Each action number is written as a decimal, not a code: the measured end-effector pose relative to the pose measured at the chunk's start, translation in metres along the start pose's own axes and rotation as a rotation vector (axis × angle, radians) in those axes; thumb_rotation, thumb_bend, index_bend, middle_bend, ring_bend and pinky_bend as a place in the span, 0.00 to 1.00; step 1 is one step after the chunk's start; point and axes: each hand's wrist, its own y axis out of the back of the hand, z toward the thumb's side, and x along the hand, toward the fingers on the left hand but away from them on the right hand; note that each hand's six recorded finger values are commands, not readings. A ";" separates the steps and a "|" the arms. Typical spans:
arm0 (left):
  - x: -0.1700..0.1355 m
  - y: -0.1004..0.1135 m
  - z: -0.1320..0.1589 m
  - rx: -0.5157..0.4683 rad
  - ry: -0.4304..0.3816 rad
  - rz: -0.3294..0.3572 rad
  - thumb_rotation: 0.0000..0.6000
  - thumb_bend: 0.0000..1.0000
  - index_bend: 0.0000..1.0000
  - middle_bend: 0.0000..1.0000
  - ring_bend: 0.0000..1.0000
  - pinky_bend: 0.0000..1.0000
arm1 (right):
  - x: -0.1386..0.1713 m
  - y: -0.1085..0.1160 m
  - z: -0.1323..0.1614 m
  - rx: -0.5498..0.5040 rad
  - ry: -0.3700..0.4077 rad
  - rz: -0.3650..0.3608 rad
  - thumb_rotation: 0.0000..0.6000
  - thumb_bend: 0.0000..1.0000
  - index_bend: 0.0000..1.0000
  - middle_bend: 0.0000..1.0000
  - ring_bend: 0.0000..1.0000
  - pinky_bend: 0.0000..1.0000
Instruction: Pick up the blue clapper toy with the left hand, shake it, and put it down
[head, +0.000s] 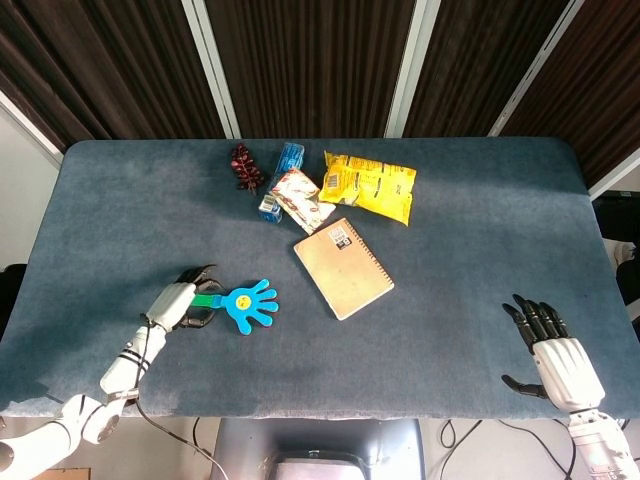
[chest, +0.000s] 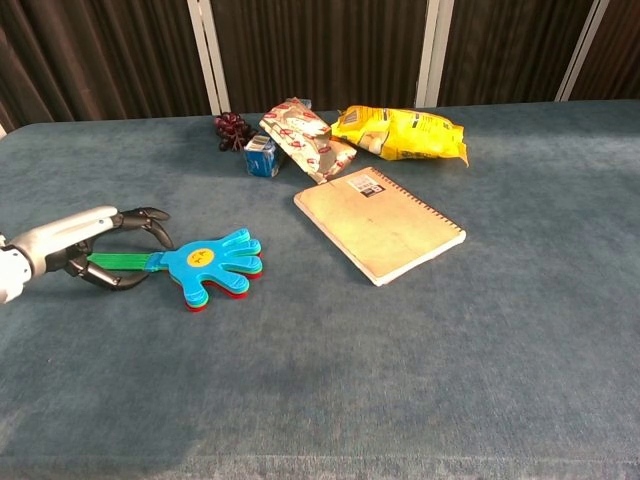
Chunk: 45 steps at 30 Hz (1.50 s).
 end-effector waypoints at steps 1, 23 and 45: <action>0.000 -0.001 0.001 0.000 -0.001 -0.003 1.00 0.39 0.34 0.06 0.00 0.00 | 0.000 0.000 0.000 -0.001 0.000 0.000 1.00 0.20 0.00 0.00 0.00 0.00; 0.005 -0.001 0.005 -0.067 -0.006 0.089 1.00 0.42 0.78 0.31 0.06 0.00 | 0.002 0.004 -0.001 -0.006 -0.002 -0.005 1.00 0.20 0.00 0.00 0.00 0.00; -0.017 0.042 0.025 -0.938 -0.235 0.201 1.00 0.57 0.89 0.80 0.46 0.57 | 0.003 0.003 0.000 -0.008 0.002 -0.002 1.00 0.20 0.00 0.00 0.00 0.00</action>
